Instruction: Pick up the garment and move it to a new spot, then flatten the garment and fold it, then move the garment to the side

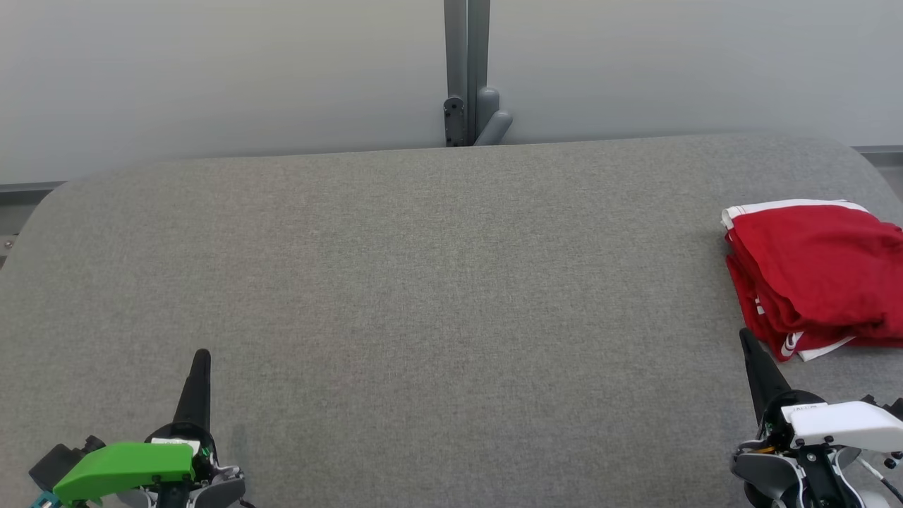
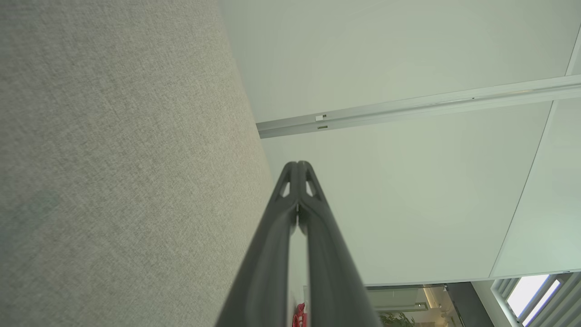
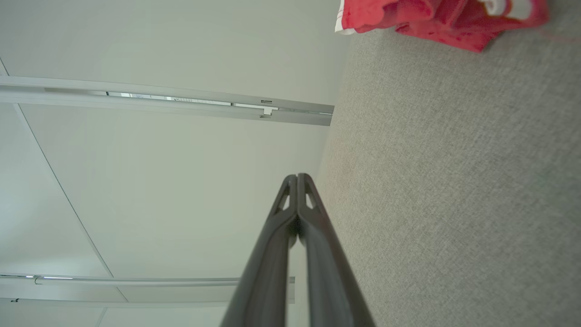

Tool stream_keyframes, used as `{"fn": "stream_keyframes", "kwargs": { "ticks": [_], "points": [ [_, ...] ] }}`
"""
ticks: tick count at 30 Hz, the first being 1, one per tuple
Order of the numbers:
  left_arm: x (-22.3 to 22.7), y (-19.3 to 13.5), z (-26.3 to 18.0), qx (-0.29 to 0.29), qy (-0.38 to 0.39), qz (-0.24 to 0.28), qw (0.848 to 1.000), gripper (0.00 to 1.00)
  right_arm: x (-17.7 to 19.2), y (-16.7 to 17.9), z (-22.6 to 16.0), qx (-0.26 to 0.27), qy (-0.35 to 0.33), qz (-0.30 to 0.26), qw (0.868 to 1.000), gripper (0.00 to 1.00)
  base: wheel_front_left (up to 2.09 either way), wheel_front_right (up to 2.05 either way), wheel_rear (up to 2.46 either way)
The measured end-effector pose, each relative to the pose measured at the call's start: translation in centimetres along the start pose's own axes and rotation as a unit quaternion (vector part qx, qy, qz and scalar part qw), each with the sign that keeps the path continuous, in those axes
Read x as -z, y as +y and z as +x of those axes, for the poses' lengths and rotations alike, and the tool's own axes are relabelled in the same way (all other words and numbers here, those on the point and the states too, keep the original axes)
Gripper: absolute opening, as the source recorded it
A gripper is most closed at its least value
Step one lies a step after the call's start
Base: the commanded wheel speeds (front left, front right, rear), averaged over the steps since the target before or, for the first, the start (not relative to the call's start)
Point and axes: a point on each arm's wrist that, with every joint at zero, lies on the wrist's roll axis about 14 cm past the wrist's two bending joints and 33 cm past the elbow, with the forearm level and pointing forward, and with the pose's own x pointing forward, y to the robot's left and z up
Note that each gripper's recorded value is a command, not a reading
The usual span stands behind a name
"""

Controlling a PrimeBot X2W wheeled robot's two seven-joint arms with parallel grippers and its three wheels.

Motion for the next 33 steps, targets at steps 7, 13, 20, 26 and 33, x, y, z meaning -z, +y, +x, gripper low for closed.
{"fn": "stream_keyframes", "kwargs": {
  "ticks": [7, 13, 20, 26, 33],
  "points": [
    [0.0, -0.5, 0.4, 0.007, 0.003, -0.024, 1.0, 0.0, -0.2, 0.2, 0.1, -0.004, -0.001, 0.027, 1.0, 0.0, 0.0, 0.0, 0.0],
    [0.1, -0.8, 0.7, 0.013, 0.007, -0.041, 0.999, 0.0, -0.3, 0.5, 0.2, -0.01, -0.001, 0.047, 0.999, 0.0, 0.0, 0.0, 0.0],
    [0.3, -1.3, 1.1, 0.02, 0.012, -0.061, 0.998, 0.0, -0.5, 0.6, 0.2, -0.013, -0.001, 0.071, 0.997, 0.0, 0.0, 0.0, 0.0],
    [0.3, -1.5, 1.2, 0.023, 0.013, -0.064, 0.998, 0.0, -0.6, 0.7, 0.3, -0.014, -0.002, 0.076, 0.997, 0.0, 0.0, 0.0, 0.0],
    [0.3, -1.5, 1.2, 0.023, 0.012, -0.065, 0.998, 0.0, -0.6, 0.6, 0.3, -0.014, -0.002, 0.076, 0.997, 0.0, 0.0, 0.0, 0.0]
  ]
}}
